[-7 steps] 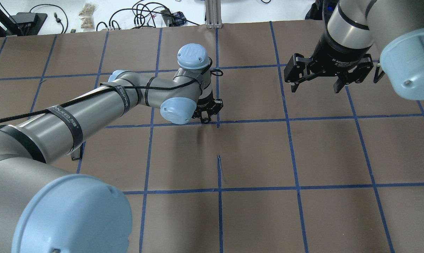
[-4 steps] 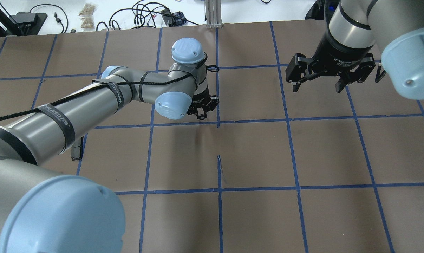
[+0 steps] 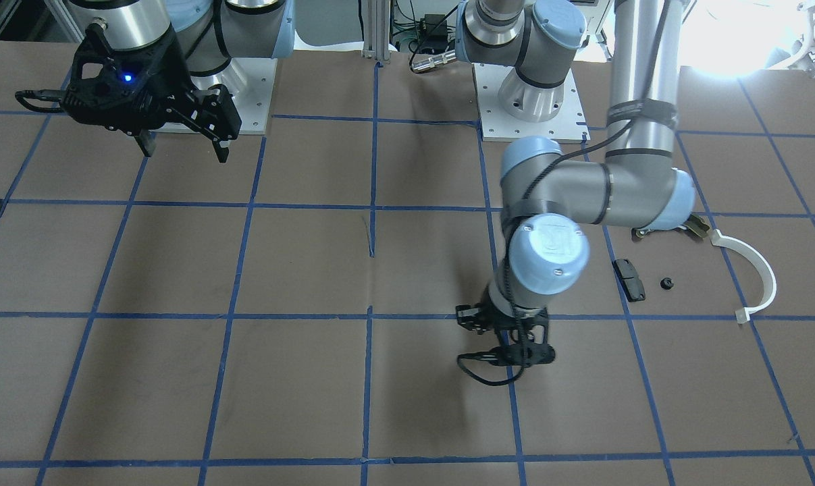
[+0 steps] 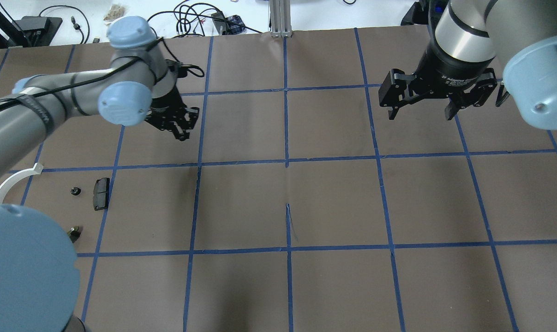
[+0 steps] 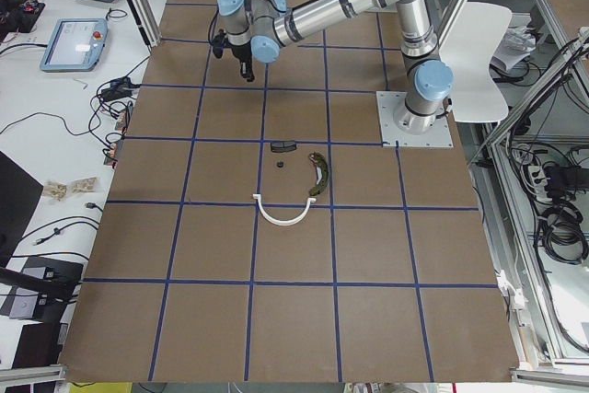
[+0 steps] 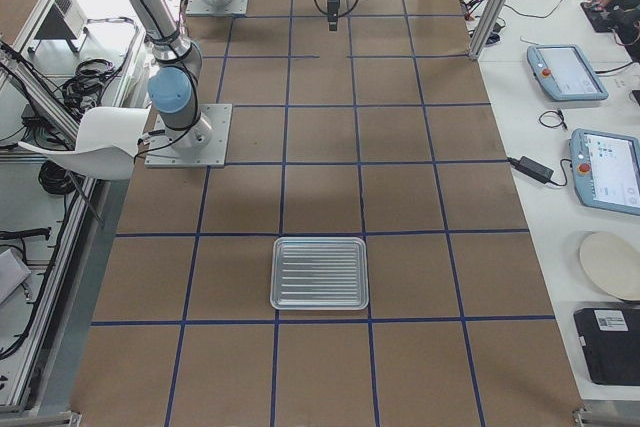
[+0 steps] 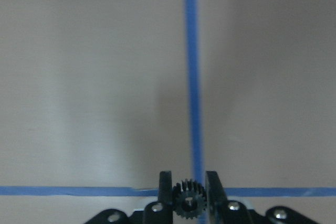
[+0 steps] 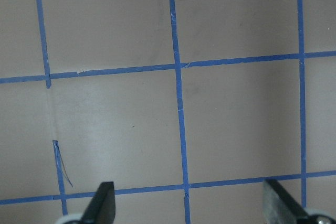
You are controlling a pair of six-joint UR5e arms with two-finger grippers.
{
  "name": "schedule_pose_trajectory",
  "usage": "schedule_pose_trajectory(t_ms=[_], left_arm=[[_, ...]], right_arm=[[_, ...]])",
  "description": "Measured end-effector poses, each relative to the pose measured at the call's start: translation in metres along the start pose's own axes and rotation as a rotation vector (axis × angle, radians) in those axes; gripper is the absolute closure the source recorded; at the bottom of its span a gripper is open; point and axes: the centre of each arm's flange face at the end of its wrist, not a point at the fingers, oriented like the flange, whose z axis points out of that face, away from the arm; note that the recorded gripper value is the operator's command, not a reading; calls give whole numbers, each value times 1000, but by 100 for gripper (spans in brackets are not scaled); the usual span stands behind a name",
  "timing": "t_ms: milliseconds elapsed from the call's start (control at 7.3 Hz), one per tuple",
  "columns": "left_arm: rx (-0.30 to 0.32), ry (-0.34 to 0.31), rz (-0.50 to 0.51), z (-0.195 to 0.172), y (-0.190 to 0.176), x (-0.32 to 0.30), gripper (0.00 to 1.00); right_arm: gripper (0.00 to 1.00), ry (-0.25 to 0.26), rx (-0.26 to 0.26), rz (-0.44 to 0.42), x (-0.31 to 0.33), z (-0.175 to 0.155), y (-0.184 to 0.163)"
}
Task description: Place bearing gear from tray to pile
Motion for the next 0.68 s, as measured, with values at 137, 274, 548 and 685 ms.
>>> schedule_pose_trajectory(t_ms=[137, 274, 548, 685], left_arm=[[-4, 14, 20, 2, 5, -85, 100], [-7, 26, 40, 8, 15, -151, 100], [-4, 40, 78, 25, 33, -236, 100], [-2, 45, 96, 37, 43, -268, 100]], right_arm=[[0, 1, 2, 0, 1, -1, -1], [0, 5, 2, -4, 3, -1, -1], [0, -2, -1, -18, 1, -1, 1], [0, -3, 1, -20, 0, -1, 1]])
